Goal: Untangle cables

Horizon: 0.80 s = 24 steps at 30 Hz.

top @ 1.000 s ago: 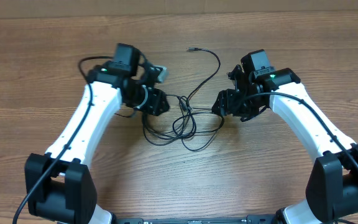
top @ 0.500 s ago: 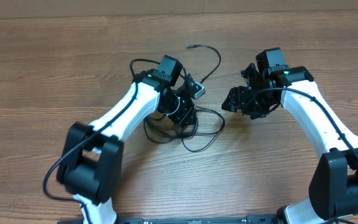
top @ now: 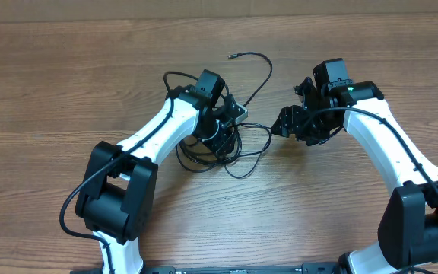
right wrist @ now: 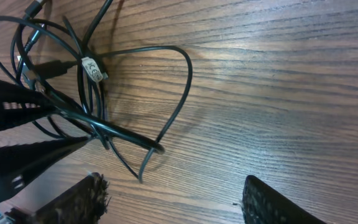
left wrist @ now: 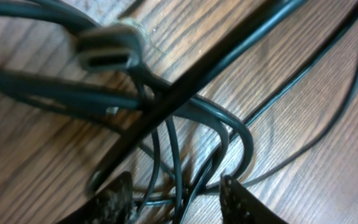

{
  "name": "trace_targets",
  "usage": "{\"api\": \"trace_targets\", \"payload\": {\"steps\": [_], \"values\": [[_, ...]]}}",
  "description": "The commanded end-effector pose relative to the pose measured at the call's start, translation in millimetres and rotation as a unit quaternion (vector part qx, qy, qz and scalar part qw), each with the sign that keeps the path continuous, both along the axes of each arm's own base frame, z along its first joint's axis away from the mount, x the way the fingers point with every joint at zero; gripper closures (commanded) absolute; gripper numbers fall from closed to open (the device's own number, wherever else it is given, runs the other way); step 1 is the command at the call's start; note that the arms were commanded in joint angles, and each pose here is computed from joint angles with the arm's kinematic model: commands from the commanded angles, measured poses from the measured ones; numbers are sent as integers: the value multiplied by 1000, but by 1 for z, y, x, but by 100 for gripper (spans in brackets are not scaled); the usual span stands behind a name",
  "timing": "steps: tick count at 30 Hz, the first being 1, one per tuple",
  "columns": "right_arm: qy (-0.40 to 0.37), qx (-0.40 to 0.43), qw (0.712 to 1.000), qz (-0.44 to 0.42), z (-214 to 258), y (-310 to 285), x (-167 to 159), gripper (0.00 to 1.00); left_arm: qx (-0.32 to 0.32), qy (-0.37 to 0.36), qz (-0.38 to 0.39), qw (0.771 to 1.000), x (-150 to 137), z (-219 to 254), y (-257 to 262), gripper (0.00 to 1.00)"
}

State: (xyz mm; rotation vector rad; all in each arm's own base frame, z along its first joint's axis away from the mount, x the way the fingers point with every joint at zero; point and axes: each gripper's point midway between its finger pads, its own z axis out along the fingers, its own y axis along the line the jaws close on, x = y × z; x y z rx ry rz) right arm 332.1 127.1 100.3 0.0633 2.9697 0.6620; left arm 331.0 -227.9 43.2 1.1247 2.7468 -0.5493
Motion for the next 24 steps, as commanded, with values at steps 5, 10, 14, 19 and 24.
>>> {"api": "trace_targets", "payload": {"steps": [5, 10, 14, 19, 24], "values": [[-17, 5, 1000, 2, 9, 2, 8, 28, 1, -107, -2, 994, 39, 52, 0, 52], [-17, 5, 1000, 2, 9, 2, 8, 27, 44, -115, 3, 992, 46, 15, 12, 53], [-17, 5, 1000, 2, 9, 2, 9, 25, -11, -86, -35, 996, 36, 4, -10, 54], [-18, 5, 1000, 2, 9, 2, 9, 25, -4, -75, -38, 996, 38, -19, -11, 65], [-22, 7, 1000, 2, 9, 3, 11, 25, -2, -78, 1, 997, 48, -6, -7, 96]]}}
